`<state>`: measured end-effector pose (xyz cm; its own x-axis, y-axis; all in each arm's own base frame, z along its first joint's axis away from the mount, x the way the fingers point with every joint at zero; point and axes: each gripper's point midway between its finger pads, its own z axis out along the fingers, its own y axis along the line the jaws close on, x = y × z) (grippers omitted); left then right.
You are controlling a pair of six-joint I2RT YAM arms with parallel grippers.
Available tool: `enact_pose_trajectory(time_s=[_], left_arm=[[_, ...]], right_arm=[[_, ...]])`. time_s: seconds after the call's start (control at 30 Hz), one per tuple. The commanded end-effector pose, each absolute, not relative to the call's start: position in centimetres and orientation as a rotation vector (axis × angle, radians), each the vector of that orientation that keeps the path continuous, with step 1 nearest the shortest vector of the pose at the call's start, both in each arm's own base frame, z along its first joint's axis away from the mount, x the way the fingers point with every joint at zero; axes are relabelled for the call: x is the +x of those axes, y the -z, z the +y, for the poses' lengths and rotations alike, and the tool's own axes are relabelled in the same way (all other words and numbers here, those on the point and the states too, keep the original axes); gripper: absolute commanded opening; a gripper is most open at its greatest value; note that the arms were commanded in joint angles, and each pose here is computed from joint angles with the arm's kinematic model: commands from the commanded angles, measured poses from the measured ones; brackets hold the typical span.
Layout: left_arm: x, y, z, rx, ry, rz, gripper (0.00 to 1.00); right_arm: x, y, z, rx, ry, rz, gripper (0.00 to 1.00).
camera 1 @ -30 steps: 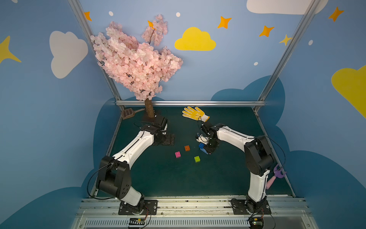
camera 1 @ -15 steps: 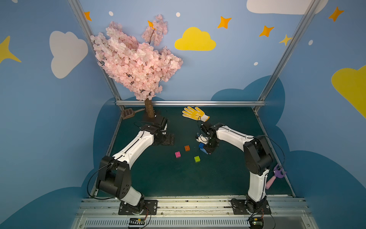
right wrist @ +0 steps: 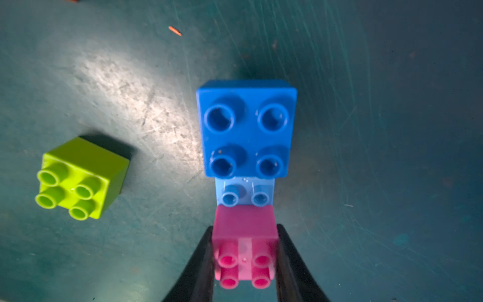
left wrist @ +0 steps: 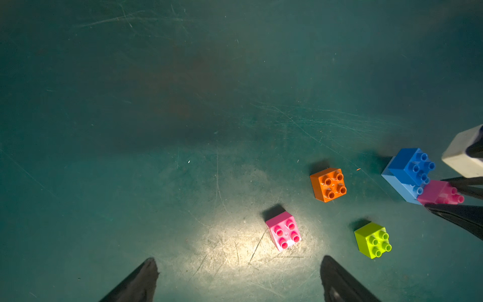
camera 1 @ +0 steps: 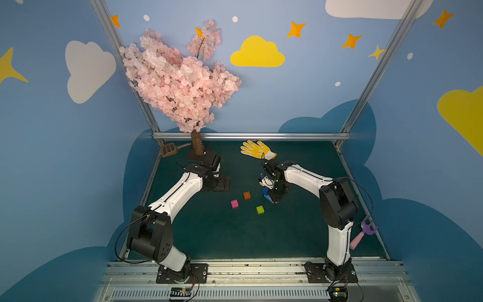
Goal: Assemble the letter y with lego
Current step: Assemble the lego brick with the lego brick.
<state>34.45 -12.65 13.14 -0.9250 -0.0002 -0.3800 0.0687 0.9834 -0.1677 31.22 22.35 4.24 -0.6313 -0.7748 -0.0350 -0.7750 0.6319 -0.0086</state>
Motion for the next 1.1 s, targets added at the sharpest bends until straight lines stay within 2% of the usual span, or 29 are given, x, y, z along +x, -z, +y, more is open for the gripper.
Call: enact_pose_trajectory(time_s=[0.0, 0.8, 1.07], left_arm=[[34.3, -13.2, -12.6, 0.04, 0.258, 2.745, 0.96], [34.3, -13.2, -12.5, 0.037, 0.261, 2.745, 0.97], [34.3, -13.2, -12.5, 0.037, 0.26, 2.745, 0.97]], right_arm=[[30.2, -1.5, 22.1, -1.353, -0.001, 2.885, 0.1], [29.6, 0.4, 21.7, -1.338, 0.024, 2.956, 0.07], [30.0, -0.2, 21.8, -1.329, 0.026, 2.937, 0.1]])
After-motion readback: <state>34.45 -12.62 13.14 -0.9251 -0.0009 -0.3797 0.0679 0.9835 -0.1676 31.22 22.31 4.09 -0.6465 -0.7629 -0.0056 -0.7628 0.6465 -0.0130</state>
